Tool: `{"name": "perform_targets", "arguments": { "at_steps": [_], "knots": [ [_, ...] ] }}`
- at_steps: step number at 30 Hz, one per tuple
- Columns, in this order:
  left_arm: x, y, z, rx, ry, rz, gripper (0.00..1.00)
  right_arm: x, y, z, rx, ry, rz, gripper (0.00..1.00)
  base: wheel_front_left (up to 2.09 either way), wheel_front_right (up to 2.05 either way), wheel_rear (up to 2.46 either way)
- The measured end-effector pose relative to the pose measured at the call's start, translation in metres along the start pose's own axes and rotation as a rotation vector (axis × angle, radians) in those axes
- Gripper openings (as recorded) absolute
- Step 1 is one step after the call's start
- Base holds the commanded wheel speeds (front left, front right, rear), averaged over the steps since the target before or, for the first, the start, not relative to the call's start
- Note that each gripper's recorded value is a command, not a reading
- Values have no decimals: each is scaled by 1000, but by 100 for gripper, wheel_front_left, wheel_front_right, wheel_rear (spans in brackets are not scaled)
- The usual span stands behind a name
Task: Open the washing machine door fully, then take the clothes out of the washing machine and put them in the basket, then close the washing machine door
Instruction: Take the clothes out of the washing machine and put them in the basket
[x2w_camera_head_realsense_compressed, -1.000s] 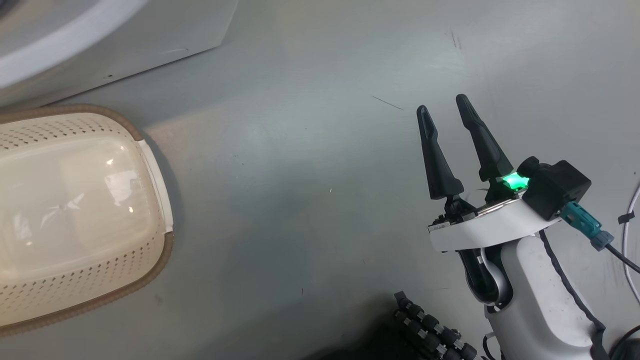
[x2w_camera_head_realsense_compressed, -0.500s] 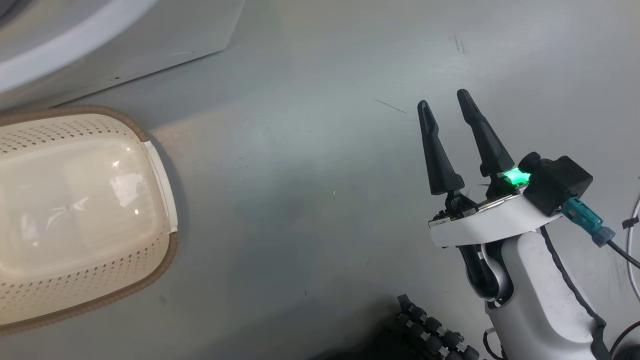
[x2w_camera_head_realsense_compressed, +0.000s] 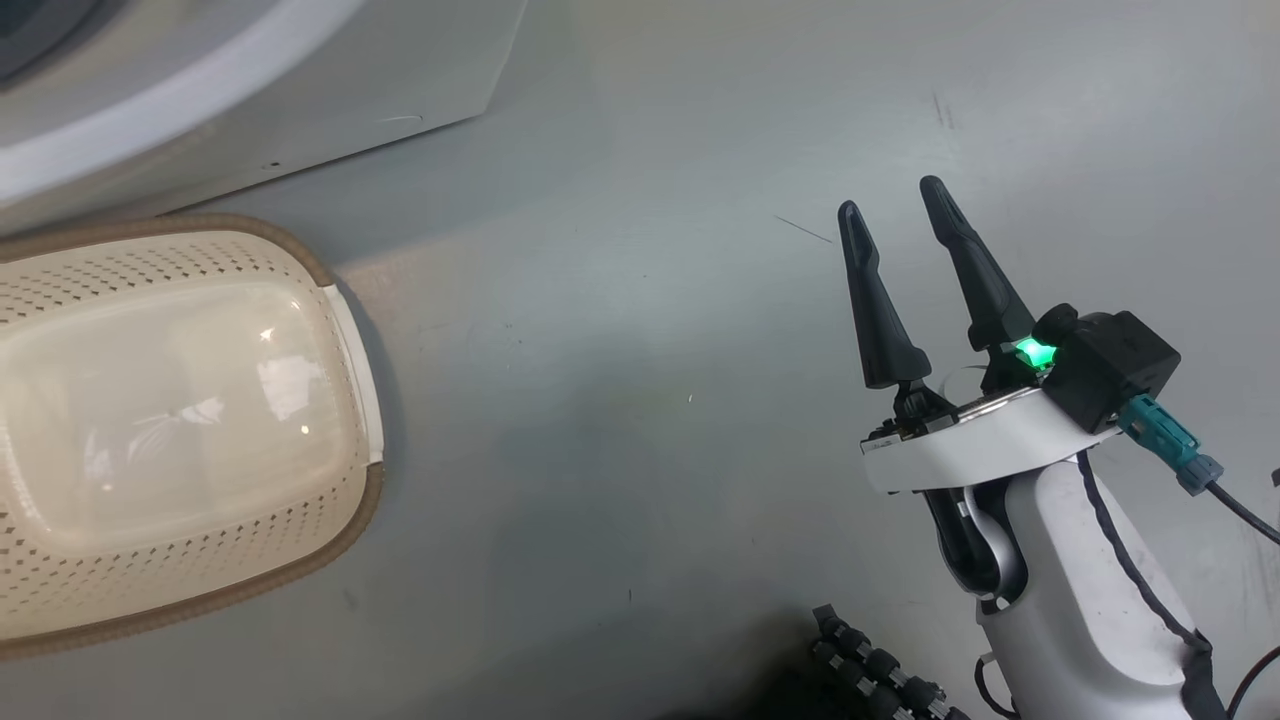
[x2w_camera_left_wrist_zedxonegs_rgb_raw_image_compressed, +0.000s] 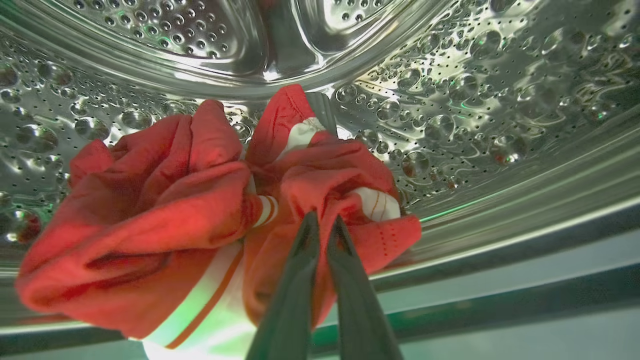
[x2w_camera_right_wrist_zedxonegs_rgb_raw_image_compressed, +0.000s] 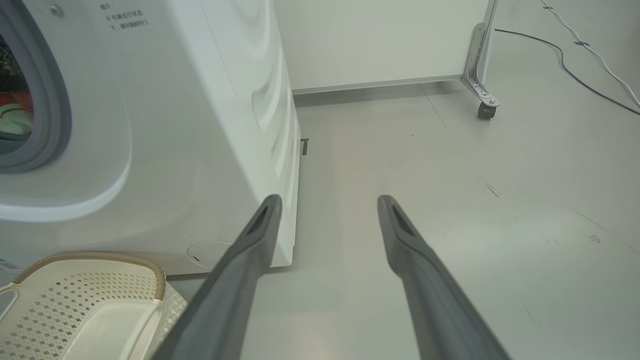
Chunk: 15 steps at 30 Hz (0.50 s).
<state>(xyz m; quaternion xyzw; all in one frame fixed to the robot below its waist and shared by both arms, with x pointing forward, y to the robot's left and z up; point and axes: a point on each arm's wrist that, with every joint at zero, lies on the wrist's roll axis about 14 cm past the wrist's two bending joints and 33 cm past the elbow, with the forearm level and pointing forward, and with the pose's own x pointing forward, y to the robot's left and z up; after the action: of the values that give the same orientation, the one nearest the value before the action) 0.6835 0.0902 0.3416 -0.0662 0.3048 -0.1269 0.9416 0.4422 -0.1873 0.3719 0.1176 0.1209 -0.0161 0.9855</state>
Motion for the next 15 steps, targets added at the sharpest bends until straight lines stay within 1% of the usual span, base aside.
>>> {"name": "perform_targets", "arguments": {
  "at_steps": [8,15],
  "knots": [
    [-16,-3,5,-33,-102,-10,0,2,2,6,-22,-18,9,100,0,0,0],
    [-40,-14,11,-55,-213,-30,0,3,4,11,-66,-31,24,100,0,0,0]
  ]
}}
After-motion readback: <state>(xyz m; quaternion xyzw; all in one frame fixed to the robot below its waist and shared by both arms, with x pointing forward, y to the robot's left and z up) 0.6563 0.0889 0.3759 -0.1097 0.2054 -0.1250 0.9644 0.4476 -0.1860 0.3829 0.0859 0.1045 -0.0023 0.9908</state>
